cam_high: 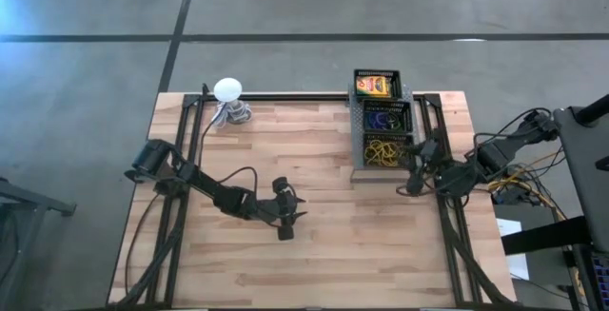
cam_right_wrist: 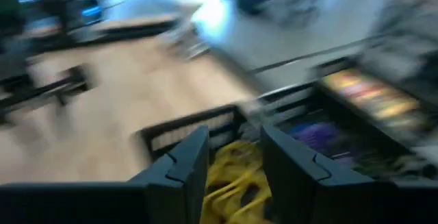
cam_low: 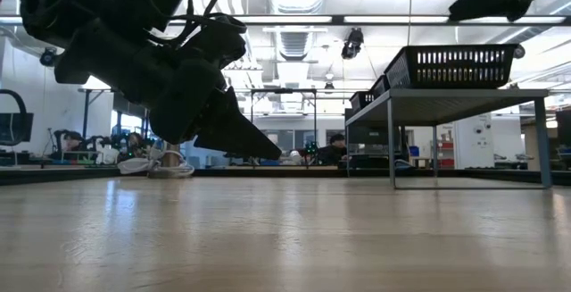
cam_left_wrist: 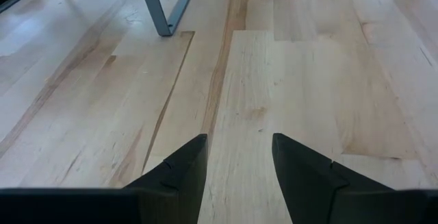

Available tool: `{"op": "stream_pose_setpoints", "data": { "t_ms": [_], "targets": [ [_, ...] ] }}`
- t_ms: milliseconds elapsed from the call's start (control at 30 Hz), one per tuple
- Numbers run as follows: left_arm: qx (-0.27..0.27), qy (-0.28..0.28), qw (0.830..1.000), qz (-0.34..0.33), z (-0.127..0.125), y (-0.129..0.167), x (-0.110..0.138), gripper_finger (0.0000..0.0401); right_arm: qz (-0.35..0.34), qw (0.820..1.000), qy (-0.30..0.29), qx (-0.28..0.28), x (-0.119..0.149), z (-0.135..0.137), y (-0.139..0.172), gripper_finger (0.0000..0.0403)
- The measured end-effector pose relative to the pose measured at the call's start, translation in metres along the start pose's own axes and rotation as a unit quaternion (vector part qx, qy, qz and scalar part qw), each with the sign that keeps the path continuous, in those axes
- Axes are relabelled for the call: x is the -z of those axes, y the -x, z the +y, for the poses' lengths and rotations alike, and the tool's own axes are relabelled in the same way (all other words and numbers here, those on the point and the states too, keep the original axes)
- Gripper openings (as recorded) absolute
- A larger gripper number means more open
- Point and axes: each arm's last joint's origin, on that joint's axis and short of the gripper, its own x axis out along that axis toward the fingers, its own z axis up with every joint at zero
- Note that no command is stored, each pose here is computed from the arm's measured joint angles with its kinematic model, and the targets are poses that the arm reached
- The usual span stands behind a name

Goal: Pick & Place Office Desk Supplies
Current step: Adjust the black bin on the shelf

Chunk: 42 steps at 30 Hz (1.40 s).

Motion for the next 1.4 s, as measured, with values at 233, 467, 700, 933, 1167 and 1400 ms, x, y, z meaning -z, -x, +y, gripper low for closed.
{"op": "stream_pose_setpoints", "data": {
  "t_ms": [233,467,700,933,1167,1400],
  "targets": [
    [0.0,0.0,1.0,0.0,0.0,0.0,0.0,0.0168,0.141,0.956,-0.021,-0.256,0.019,0.02,-0.001,0.0113],
    [0.0,0.001,1.0,-0.002,0.0,0.0,0.0,0.0168,0.014,0.878,0.005,-0.478,0.059,0.049,-0.019,0.0066],
    [0.001,0.003,1.0,-0.006,0.0,0.0,-0.001,0.0168,-0.046,0.883,-0.008,-0.467,0.075,0.038,-0.024,0.0013],
    [0.001,0.004,1.0,-0.007,0.0,0.0,-0.002,0.0168,-0.059,0.883,-0.013,-0.465,0.064,0.032,-0.017,0.0009],
    [0.0,0.004,1.0,-0.007,0.0,0.0,-0.002,0.0168,-0.055,0.893,0.0,-0.447,0.051,0.032,-0.014,0.0008],
    [0.0,0.004,1.0,-0.007,0.0,0.0,-0.002,0.0168,-0.044,0.943,0.016,-0.33,0.022,0.037,-0.012,0.0008]
  ]
}}
